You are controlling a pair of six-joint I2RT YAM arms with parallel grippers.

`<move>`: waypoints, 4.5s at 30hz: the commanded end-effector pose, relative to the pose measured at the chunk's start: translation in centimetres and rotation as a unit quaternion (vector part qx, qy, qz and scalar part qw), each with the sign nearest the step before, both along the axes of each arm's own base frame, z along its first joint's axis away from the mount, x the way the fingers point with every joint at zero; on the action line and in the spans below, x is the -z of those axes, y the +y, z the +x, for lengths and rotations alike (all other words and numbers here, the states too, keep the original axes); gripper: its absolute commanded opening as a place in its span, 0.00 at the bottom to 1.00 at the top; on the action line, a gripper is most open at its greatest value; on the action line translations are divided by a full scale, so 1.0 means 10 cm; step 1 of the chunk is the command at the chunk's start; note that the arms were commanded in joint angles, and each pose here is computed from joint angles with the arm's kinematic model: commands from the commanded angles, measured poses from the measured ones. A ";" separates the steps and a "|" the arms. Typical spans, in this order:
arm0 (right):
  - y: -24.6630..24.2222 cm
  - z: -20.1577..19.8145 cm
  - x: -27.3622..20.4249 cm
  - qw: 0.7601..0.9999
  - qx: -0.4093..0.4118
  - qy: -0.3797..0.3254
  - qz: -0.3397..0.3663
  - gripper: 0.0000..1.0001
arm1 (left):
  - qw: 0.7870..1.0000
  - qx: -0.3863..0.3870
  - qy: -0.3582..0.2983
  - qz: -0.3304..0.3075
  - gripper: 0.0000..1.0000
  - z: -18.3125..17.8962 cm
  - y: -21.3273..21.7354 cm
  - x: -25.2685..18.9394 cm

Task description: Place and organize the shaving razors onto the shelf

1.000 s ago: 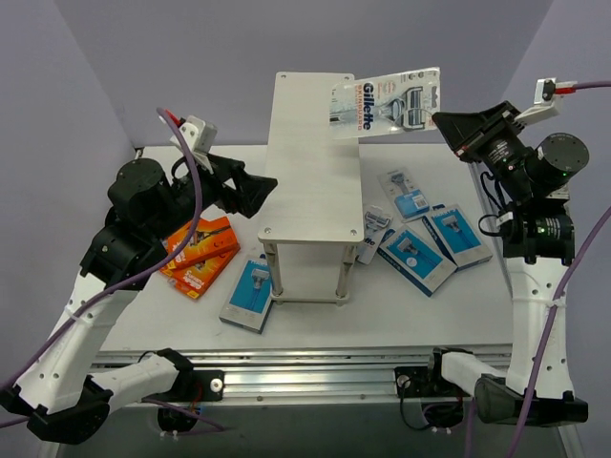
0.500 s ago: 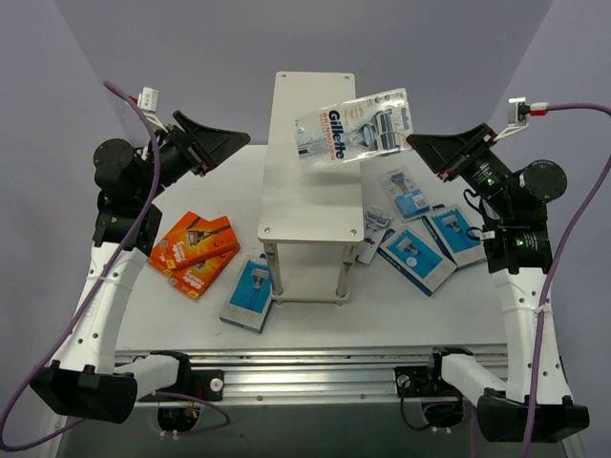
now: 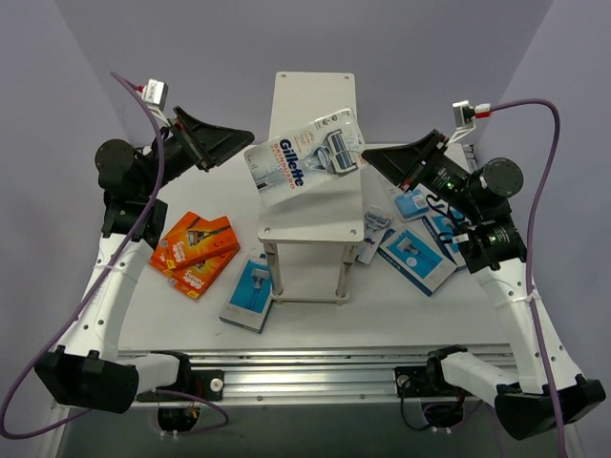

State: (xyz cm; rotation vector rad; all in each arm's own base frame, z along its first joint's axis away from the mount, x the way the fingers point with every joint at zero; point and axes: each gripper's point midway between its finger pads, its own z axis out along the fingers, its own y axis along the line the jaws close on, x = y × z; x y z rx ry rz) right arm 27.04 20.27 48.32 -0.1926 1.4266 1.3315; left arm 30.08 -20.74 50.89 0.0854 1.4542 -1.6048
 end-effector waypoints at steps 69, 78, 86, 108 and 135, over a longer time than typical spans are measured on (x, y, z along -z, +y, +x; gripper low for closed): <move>-0.11 0.47 0.09 0.984 -0.018 0.178 0.021 0.67 | 0.803 -0.278 -0.456 0.265 0.02 -0.58 0.13 0.36; -0.16 0.37 0.26 0.979 0.000 0.202 -0.005 0.68 | 0.799 -0.262 -0.470 0.269 0.02 -0.73 0.12 0.50; -0.18 0.42 0.35 0.977 0.014 0.212 -0.006 0.68 | 0.818 -0.229 -0.458 0.261 0.02 -0.78 0.03 0.70; -0.18 0.46 0.46 0.975 0.018 0.220 -0.016 0.68 | 0.821 -0.157 -0.481 0.264 0.45 -0.95 -0.14 0.91; -0.09 0.36 0.44 0.972 0.095 0.062 -0.206 0.56 | 0.857 -0.208 -0.315 0.350 0.72 -0.34 -0.01 1.24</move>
